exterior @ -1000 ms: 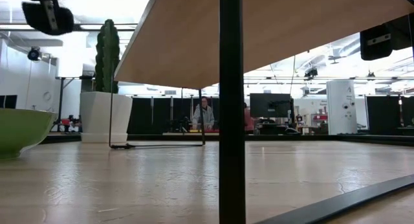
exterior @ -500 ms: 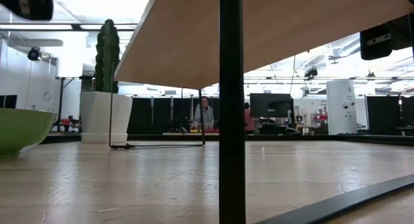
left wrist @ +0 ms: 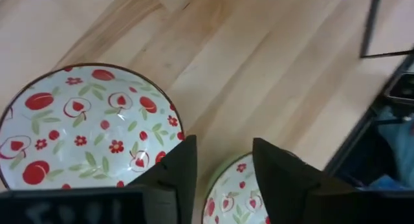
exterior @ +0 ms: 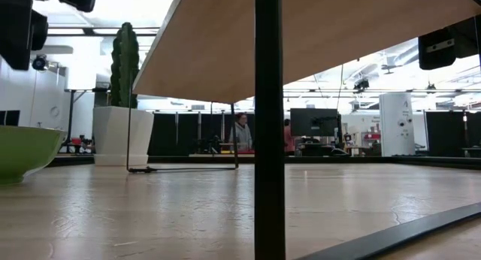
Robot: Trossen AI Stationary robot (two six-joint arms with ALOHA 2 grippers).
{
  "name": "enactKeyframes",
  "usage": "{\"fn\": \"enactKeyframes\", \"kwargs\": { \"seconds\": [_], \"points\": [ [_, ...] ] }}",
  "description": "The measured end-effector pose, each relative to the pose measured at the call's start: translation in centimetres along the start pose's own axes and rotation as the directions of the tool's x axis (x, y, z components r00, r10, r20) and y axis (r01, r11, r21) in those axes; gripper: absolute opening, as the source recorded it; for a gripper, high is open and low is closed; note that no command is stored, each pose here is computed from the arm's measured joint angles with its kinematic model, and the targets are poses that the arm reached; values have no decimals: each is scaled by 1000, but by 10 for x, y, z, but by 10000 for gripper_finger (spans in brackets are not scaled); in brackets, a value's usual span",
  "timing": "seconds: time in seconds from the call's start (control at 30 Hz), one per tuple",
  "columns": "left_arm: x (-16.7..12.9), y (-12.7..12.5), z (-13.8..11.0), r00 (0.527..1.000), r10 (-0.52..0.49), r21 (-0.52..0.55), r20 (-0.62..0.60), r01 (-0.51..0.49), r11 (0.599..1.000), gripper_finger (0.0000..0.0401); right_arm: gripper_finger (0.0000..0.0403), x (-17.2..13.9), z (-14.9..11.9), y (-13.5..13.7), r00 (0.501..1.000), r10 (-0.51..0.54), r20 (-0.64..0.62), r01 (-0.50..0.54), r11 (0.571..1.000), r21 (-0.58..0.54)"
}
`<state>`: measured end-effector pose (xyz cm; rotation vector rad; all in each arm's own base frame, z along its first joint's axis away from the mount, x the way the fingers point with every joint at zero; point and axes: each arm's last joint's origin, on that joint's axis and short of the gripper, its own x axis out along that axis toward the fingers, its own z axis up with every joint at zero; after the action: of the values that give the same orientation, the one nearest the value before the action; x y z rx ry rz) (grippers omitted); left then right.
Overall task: Pick & Place Mini bowls
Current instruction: Stack the top white patterned bowl on the white patterned bowl on the shelf
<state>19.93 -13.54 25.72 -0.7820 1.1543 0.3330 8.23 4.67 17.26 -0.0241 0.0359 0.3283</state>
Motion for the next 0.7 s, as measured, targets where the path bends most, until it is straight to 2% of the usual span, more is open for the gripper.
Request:
{"fn": "enactKeyframes", "kwargs": {
  "seconds": [0.37,0.7],
  "points": [
    [34,-3,-3,989,143,89,-29,-140,986,146,9,0,0,0,1000,0,0,0,1000,7],
    [58,-4,-5,973,228,153,-39,-220,964,147,9,0,0,0,1000,0,0,0,1000,12]
  ]
}}
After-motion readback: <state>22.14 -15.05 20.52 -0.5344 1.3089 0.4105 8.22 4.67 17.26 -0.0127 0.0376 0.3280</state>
